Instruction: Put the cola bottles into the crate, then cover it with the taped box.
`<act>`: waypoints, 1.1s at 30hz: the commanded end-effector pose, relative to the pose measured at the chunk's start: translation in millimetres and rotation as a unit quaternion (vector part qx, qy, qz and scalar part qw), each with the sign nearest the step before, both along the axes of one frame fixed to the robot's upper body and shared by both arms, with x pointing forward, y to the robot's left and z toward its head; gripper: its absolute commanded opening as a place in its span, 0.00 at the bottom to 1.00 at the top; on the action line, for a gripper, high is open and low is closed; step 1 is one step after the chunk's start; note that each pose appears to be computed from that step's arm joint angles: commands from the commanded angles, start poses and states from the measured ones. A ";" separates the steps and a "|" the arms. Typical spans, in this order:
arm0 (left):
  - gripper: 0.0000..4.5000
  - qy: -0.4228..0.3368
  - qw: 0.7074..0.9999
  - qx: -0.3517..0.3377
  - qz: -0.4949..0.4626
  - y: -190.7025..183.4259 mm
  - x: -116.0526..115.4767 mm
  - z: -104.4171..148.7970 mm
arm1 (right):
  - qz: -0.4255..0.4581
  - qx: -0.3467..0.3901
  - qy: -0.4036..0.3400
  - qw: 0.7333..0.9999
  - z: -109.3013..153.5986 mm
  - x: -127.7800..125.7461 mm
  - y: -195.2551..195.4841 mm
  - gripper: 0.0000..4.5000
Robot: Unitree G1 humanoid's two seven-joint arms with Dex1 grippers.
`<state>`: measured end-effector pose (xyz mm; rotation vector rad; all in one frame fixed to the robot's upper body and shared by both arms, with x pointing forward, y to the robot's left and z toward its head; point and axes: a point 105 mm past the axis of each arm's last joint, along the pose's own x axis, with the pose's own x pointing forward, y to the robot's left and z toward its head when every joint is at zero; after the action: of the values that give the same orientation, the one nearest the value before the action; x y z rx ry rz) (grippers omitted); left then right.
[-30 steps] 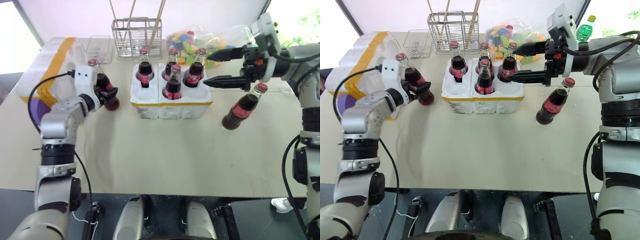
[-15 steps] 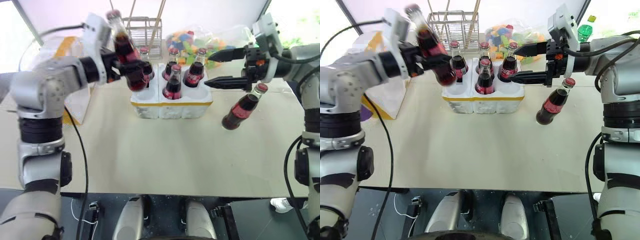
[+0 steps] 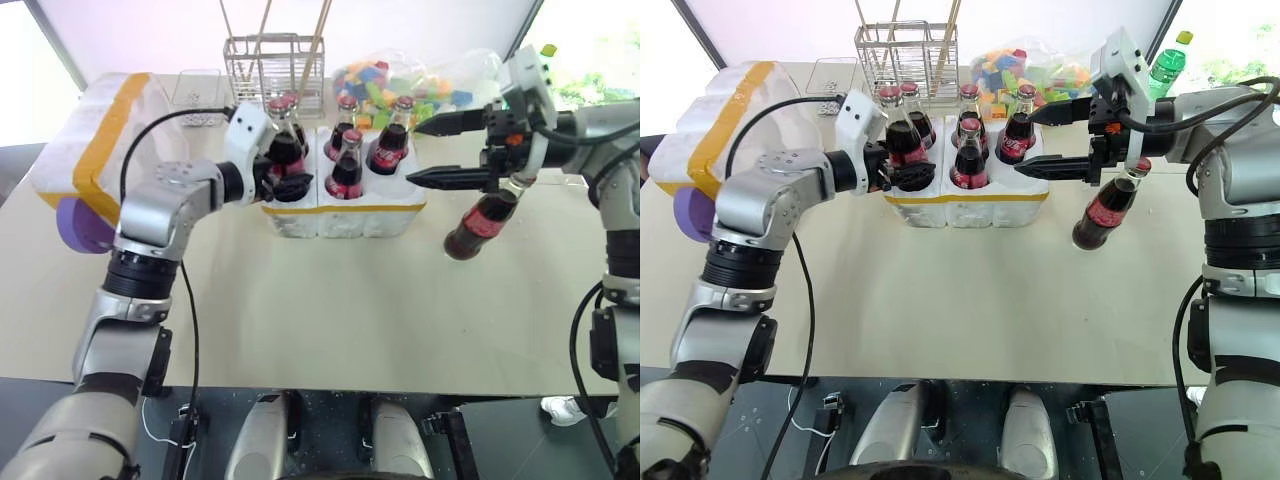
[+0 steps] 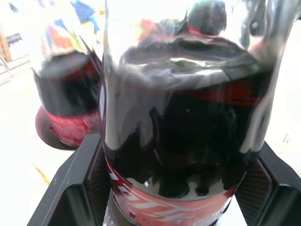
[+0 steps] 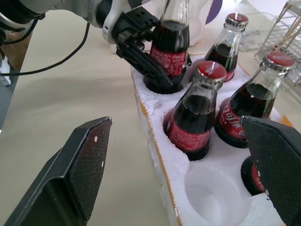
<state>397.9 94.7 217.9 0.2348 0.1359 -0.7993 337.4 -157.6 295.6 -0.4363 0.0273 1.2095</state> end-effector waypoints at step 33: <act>0.99 -0.001 0.950 -0.020 -0.310 18.3 -112.7 60.4 | -0.139 0.055 0.047 0.988 -8.4 -109.7 -57.9 1.00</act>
<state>291.4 117.7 271.5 0.1765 0.0878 -1.3947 236.5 -214.5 283.5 -0.2513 0.1291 0.9957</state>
